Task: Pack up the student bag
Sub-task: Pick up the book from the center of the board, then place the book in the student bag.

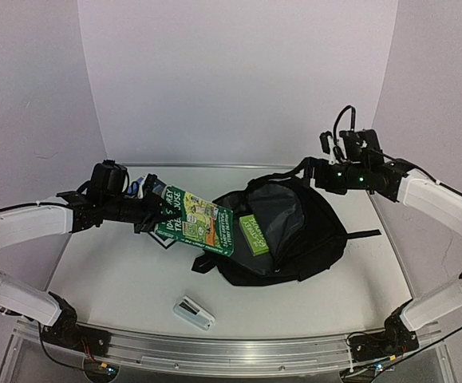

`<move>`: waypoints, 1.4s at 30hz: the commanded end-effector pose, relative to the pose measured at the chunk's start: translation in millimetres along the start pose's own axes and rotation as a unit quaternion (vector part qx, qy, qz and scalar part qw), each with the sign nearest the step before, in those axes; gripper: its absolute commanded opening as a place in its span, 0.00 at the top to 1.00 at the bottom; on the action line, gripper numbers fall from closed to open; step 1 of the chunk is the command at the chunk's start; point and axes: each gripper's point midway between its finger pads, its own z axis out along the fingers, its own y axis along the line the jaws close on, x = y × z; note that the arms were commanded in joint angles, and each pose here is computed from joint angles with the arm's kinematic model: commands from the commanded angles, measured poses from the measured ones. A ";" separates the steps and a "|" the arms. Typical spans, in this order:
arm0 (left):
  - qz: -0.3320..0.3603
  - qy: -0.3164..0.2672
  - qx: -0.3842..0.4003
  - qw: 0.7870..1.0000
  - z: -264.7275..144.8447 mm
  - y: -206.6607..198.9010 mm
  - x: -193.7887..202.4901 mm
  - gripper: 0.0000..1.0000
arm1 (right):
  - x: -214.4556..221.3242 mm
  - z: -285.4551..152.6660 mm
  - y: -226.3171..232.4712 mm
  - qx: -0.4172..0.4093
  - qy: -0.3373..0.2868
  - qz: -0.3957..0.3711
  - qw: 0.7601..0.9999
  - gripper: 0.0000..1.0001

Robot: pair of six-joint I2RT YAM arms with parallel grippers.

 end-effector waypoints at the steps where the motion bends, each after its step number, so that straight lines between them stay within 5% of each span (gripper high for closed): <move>1: -0.004 -0.083 0.079 0.993 -13.2 -41.9 -34.9 1.00 | 38.9 18.3 -62.5 0.101 0.055 0.023 0.993 0.02; 8: -0.016 -0.082 0.082 0.993 -6.4 -39.2 -38.1 1.00 | 68.1 40.2 -63.2 0.069 0.108 0.024 0.991 0.34; 16: -0.029 -0.078 0.088 0.993 1.0 -37.2 -40.6 1.00 | 79.8 58.2 -70.3 0.072 0.124 0.026 0.989 0.56; 23: -0.054 -0.077 0.083 0.992 12.4 -37.0 -45.0 1.00 | 65.0 55.9 -56.1 0.045 0.111 0.035 0.992 1.00; 42: -0.062 -0.061 0.113 0.990 110.0 -41.2 -55.2 1.00 | 16.6 7.3 -4.1 -0.048 0.047 0.059 0.996 1.00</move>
